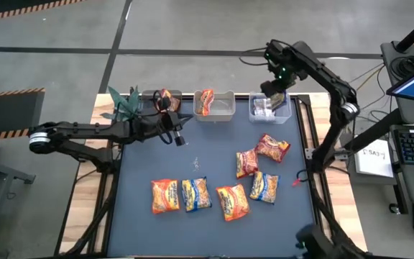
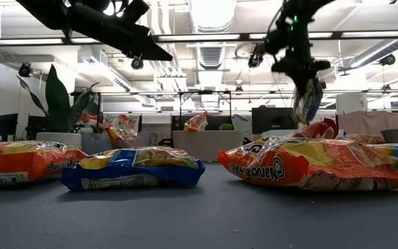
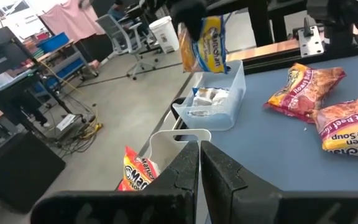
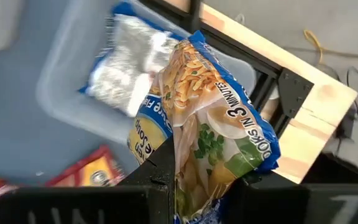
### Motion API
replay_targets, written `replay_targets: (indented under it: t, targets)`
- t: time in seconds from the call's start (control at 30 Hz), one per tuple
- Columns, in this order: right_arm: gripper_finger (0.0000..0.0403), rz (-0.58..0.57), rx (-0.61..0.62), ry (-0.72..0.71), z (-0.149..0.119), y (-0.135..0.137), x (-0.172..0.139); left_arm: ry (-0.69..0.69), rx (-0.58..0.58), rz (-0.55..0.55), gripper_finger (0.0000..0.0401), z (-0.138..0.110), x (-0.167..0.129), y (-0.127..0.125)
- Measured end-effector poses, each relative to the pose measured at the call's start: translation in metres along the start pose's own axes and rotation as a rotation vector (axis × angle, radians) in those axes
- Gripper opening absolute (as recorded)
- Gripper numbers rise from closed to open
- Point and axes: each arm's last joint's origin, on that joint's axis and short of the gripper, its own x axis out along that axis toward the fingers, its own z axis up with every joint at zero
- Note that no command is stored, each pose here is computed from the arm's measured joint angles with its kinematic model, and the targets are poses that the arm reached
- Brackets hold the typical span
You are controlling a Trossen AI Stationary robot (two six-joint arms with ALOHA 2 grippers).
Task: Sort Maruchan noodles
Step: Put the center blue noodle pack into the transparent white bin
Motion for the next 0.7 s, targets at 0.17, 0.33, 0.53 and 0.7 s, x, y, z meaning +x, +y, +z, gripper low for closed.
replay_targets:
  t: [0.17, 0.33, 0.53, 0.7]
  targets:
    - [0.0065, -0.022, 0.006, 0.093, 0.018, -0.016, 0.030, 0.008, 0.002, -0.002, 0.0000, -0.001, 0.000, 0.000]
    - [0.0065, -0.032, 0.015, 0.166, 0.026, -0.025, 0.050, 0.013, 0.004, -0.003, 0.0000, -0.001, 0.000, 0.000]
    - [0.0065, -0.034, 0.014, 0.203, 0.031, -0.026, 0.061, 0.015, 0.005, -0.003, 0.0000, -0.001, 0.000, 0.000]
    - [0.0066, -0.038, 0.032, 0.219, 0.033, -0.025, 0.067, 0.015, 0.008, -0.003, 0.0000, -0.001, 0.000, 0.000]
